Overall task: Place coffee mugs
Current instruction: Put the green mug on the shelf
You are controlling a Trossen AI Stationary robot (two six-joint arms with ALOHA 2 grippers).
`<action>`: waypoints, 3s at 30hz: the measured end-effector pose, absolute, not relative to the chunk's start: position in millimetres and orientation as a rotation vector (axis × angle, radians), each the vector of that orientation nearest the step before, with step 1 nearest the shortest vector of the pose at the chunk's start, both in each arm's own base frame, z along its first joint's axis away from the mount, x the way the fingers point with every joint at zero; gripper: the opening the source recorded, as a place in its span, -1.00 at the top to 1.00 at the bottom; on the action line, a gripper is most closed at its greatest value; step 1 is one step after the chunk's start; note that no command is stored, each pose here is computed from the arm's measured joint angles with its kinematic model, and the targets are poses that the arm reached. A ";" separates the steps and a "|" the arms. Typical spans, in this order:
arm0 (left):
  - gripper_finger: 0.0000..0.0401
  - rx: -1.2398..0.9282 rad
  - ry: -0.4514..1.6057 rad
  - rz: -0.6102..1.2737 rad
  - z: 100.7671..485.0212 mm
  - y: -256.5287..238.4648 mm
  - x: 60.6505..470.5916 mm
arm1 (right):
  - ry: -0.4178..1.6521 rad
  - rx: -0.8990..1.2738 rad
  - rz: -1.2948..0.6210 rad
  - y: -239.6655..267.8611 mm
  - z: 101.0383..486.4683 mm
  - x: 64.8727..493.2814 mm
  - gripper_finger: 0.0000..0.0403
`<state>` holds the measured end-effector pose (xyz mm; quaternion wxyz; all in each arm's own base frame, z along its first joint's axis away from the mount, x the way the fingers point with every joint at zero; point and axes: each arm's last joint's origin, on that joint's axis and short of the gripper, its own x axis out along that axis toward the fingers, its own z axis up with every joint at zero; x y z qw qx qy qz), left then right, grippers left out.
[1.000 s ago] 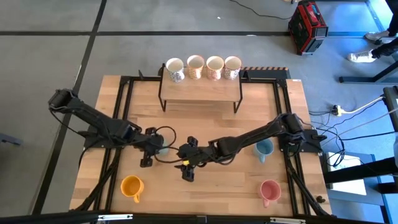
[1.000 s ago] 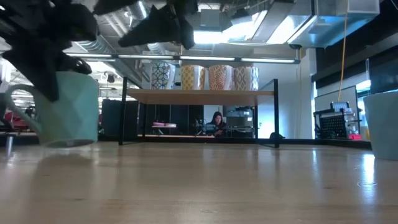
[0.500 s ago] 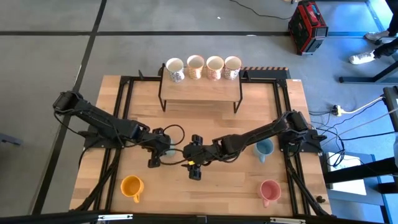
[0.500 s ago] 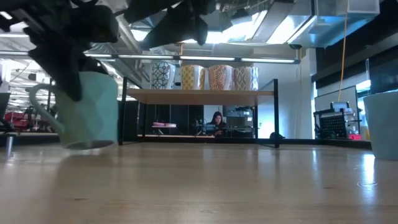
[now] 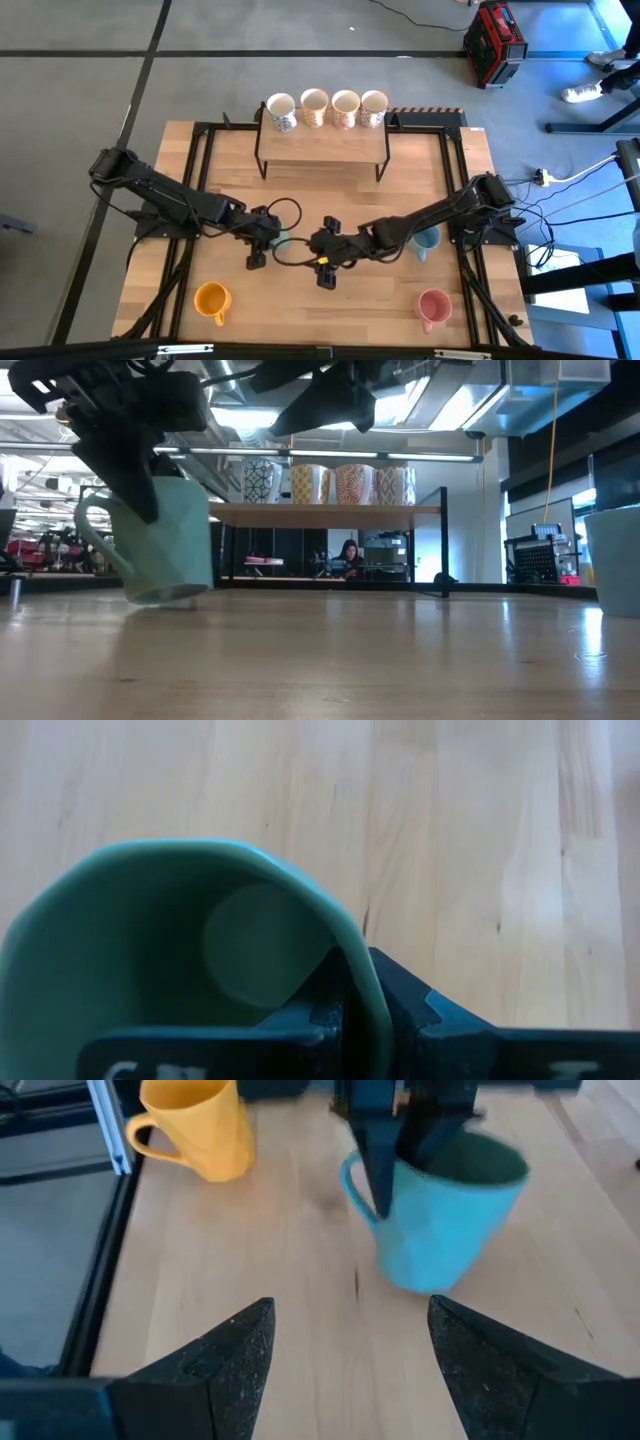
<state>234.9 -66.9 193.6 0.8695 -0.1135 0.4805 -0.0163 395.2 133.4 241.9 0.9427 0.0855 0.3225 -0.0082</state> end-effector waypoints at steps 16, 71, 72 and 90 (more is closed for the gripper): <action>0.69 -0.237 1.017 -0.044 191.4 -67.8 236.2 | 0.653 0.183 -0.006 133.7 242.4 395.8 -0.25; 0.40 -0.357 0.805 0.277 185.6 -33.5 164.1 | 0.571 0.328 -0.317 101.1 157.8 444.3 -0.25; 0.40 -0.354 0.806 0.269 185.7 -33.7 164.2 | 0.572 0.330 -0.323 97.3 157.7 445.1 -0.25; 0.40 -0.367 0.834 0.120 186.6 -45.0 163.6 | 0.645 0.304 -0.385 58.3 152.4 447.3 -0.25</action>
